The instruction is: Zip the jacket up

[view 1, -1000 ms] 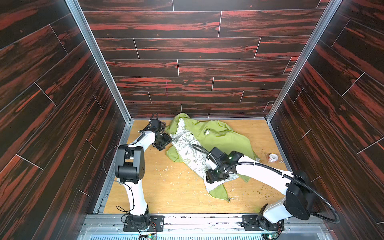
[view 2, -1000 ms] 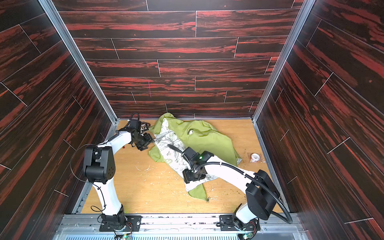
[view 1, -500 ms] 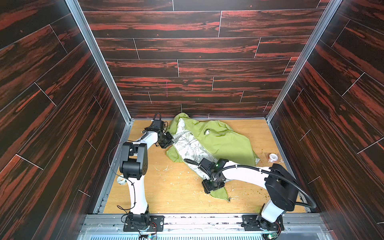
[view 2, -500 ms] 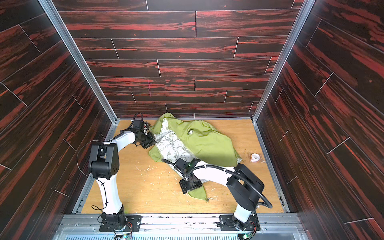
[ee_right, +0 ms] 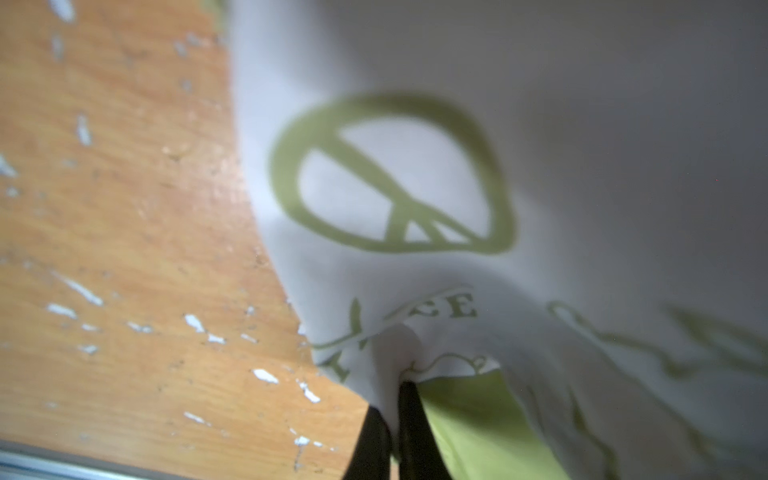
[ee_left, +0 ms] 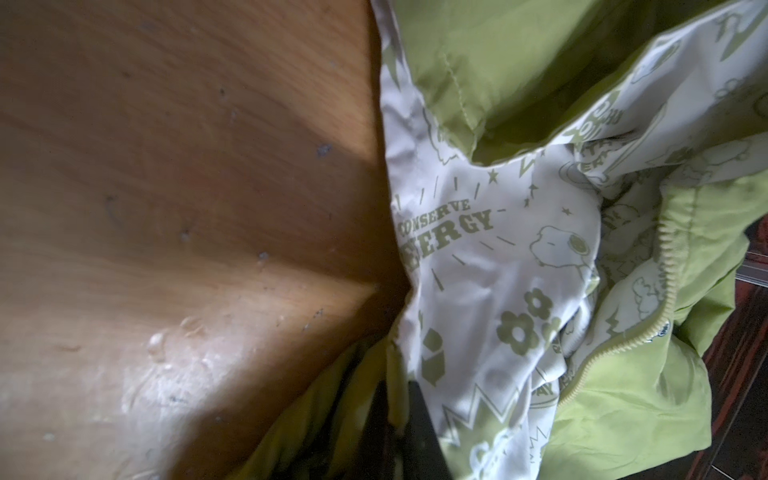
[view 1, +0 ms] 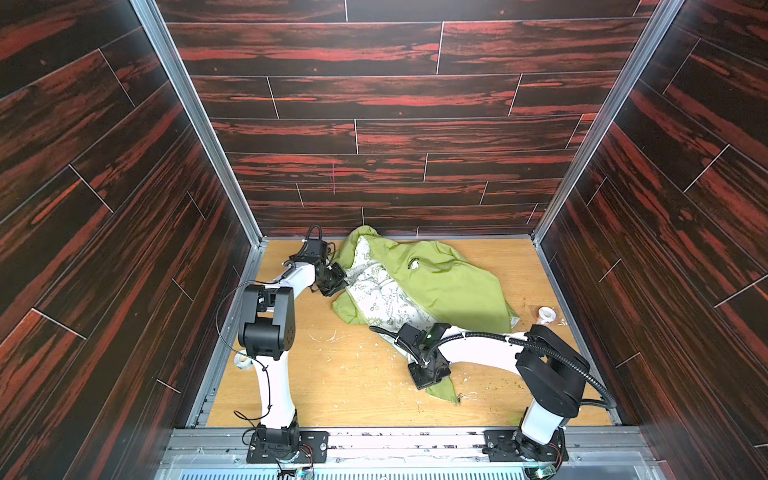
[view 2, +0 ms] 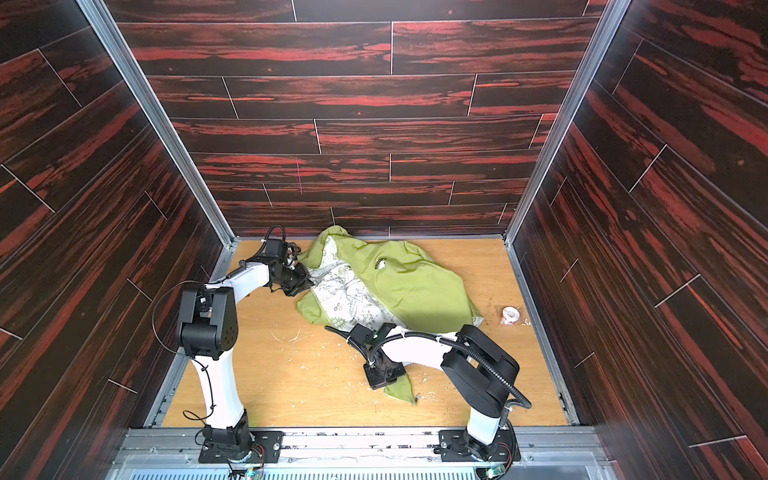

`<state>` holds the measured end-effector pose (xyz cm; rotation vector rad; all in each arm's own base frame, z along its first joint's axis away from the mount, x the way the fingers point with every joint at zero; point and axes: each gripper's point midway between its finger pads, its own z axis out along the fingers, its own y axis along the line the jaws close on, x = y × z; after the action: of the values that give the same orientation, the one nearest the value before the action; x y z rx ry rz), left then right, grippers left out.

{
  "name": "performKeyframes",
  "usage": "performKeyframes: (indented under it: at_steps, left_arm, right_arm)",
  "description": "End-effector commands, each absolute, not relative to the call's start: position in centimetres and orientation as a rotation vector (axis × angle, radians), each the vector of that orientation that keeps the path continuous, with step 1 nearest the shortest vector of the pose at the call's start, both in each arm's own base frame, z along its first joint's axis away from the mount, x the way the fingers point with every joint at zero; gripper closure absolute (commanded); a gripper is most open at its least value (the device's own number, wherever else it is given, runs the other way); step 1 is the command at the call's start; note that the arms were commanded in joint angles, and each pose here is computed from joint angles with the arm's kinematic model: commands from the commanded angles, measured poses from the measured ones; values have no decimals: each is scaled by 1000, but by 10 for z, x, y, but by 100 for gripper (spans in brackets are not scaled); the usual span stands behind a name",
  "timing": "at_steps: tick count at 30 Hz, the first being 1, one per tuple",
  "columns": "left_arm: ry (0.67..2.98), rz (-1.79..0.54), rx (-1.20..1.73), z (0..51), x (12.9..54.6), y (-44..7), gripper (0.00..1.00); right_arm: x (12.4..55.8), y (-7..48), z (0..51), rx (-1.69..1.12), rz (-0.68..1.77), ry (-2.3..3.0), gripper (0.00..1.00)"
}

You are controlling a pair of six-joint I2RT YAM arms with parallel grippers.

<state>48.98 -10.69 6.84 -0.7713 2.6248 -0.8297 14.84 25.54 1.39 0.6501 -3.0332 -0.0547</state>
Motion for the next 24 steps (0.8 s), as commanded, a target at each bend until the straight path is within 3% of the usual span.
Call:
performKeyframes:
  at_steps: [1,9,13,20,24]
  left_arm:
    - [2536,-849,-719,122,490,-99,100]
    - [2408,-775,-729,193,491,-59,100]
    - [2350,-683,-717,234,496,-35,100]
    - [2352,-708,-669,249,534,-48,100]
    - [2395,-755,-627,227,563,-91,100]
  right_arm:
    - [154,269,45,695,-134,-3067,100]
    - [145,330,166,892,-773,-3008,100]
    - [145,336,206,873,-981,-2972,100]
    - [165,308,213,475,-1343,-2802,100]
    - [169,266,159,90,-1353,-2679,100]
